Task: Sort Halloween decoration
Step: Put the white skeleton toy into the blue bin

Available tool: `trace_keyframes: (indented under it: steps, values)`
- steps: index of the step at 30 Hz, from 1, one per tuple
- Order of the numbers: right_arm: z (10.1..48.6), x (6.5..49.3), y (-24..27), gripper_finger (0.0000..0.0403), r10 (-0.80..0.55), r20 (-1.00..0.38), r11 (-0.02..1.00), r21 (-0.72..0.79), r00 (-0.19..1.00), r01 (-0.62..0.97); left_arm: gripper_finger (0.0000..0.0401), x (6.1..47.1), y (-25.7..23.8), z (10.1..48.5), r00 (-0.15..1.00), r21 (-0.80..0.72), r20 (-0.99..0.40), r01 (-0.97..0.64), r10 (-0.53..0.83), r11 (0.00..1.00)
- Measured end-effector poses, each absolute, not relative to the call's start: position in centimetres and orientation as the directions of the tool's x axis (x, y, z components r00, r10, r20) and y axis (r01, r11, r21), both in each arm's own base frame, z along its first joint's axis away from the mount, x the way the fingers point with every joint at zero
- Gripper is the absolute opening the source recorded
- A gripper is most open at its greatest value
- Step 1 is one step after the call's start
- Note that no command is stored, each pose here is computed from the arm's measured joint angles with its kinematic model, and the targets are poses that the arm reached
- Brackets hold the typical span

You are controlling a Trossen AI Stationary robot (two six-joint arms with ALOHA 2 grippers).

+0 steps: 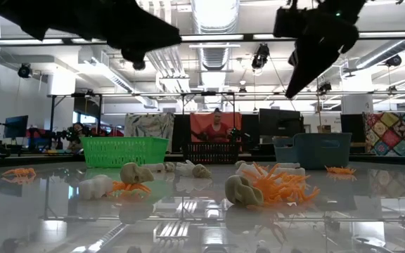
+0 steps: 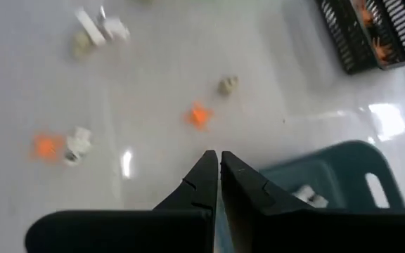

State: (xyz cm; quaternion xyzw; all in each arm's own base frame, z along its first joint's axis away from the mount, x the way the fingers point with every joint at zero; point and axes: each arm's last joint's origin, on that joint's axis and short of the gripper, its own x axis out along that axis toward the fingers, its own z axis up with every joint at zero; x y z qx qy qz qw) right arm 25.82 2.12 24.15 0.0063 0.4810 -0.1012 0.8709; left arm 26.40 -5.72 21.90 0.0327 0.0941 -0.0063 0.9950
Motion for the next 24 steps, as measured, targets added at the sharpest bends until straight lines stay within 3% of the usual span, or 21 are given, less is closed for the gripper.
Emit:
trace_keyframes:
  steps: [12, 24]
  values:
    - [23.9, 32.1, 1.1, 0.0012, -0.165, -0.955, 0.986, -0.155, 0.246, 0.057, 0.0100, 22.1, -4.3, 26.9, 0.994, 0.098, -0.071, -0.077, 0.084, 0.992]
    - [20.4, 35.5, 1.3, 0.0012, -0.176, -0.983, 0.984, -0.177, 0.049, -0.018, 0.0100, 17.0, -3.1, 30.1, 0.994, 0.079, 0.051, -0.103, 0.099, 0.992]
